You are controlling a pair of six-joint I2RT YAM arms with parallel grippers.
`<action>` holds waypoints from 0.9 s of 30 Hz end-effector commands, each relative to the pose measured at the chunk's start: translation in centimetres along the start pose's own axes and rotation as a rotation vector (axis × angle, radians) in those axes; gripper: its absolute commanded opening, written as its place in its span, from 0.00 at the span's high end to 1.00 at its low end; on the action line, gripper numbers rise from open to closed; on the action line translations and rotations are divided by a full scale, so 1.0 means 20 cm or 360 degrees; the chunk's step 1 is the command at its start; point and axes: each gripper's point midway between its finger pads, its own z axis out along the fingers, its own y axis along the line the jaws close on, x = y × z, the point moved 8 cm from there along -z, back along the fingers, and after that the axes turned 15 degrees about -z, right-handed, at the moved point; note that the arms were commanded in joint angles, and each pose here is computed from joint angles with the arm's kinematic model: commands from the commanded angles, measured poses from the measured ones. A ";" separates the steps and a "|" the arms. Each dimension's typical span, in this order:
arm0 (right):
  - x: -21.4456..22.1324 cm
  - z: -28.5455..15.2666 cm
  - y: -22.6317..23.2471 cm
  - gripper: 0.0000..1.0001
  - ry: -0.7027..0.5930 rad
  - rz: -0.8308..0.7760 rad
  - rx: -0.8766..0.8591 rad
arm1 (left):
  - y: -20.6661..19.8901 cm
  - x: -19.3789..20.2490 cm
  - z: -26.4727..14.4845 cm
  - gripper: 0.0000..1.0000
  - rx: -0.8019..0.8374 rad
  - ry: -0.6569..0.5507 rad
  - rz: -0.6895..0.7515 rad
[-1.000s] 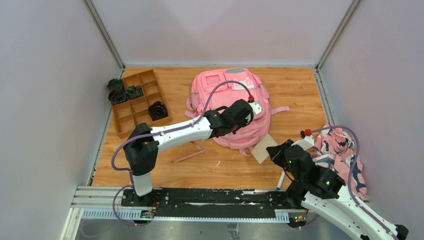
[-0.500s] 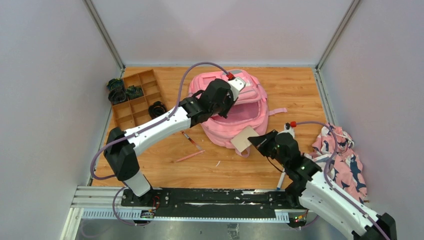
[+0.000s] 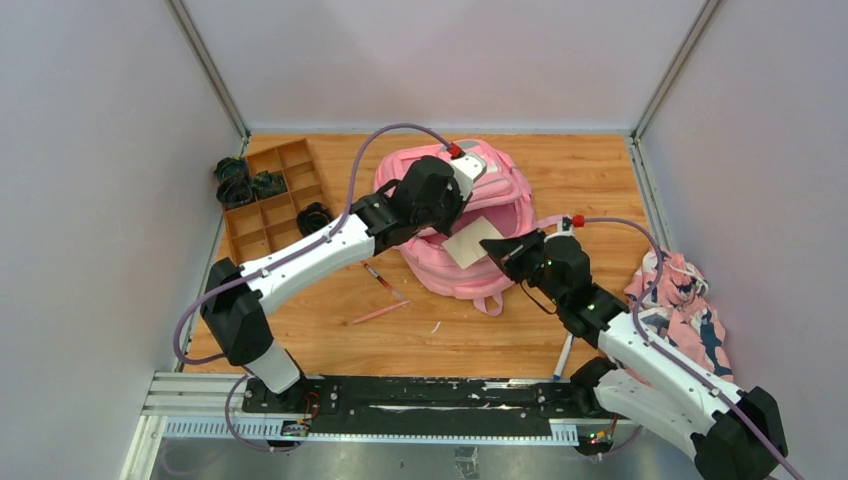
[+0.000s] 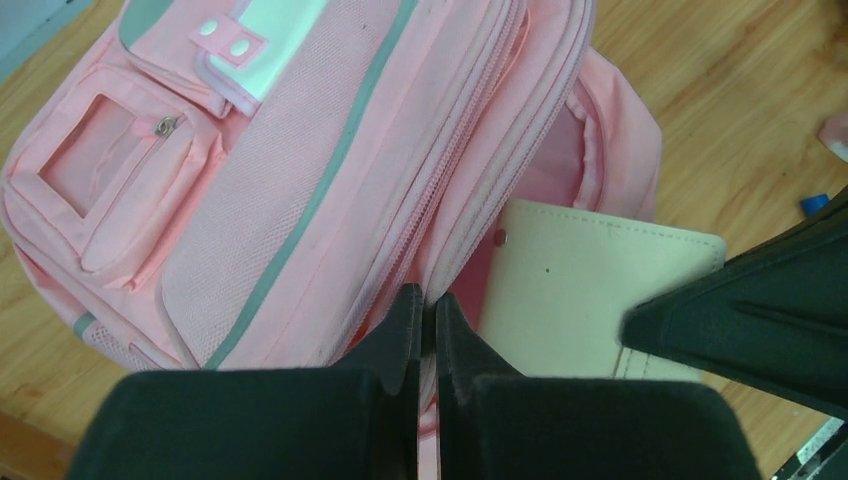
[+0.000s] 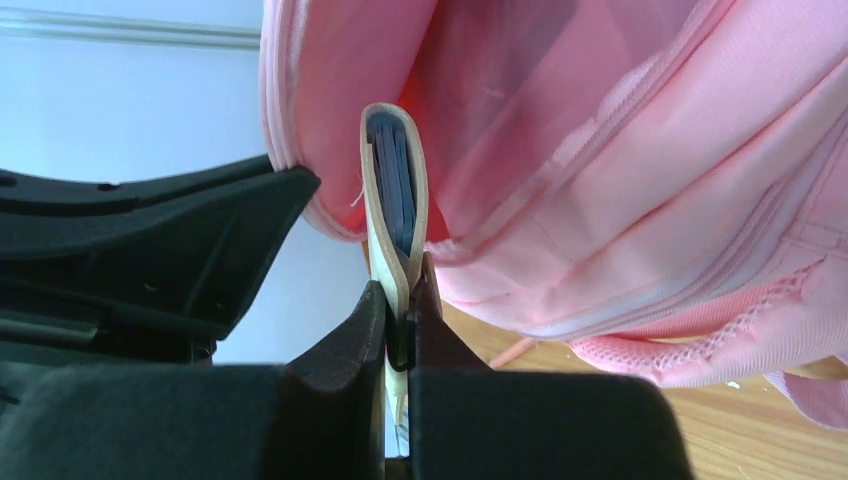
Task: Pack the student bag
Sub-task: Place the personal item in the student bag.
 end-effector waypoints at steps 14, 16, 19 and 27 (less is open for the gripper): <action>-0.18 0.46 -0.04 1.00 -0.0275 0.0153 0.0247 | -0.08 -0.19 -0.21 1.00 0.0346 -0.0324 -0.0016; -0.20 0.53 -0.05 1.00 -0.0357 0.0186 0.0232 | -0.09 -0.20 -0.23 1.00 0.0401 -0.0343 -0.0018; -0.26 0.63 -0.03 1.00 -0.0432 0.0207 0.0160 | -0.11 -0.23 -0.26 1.00 0.0461 -0.0385 -0.0011; -0.22 0.78 -0.09 0.75 -0.0334 0.0271 0.0060 | -0.09 -0.20 -0.27 1.00 0.0459 -0.0335 0.0017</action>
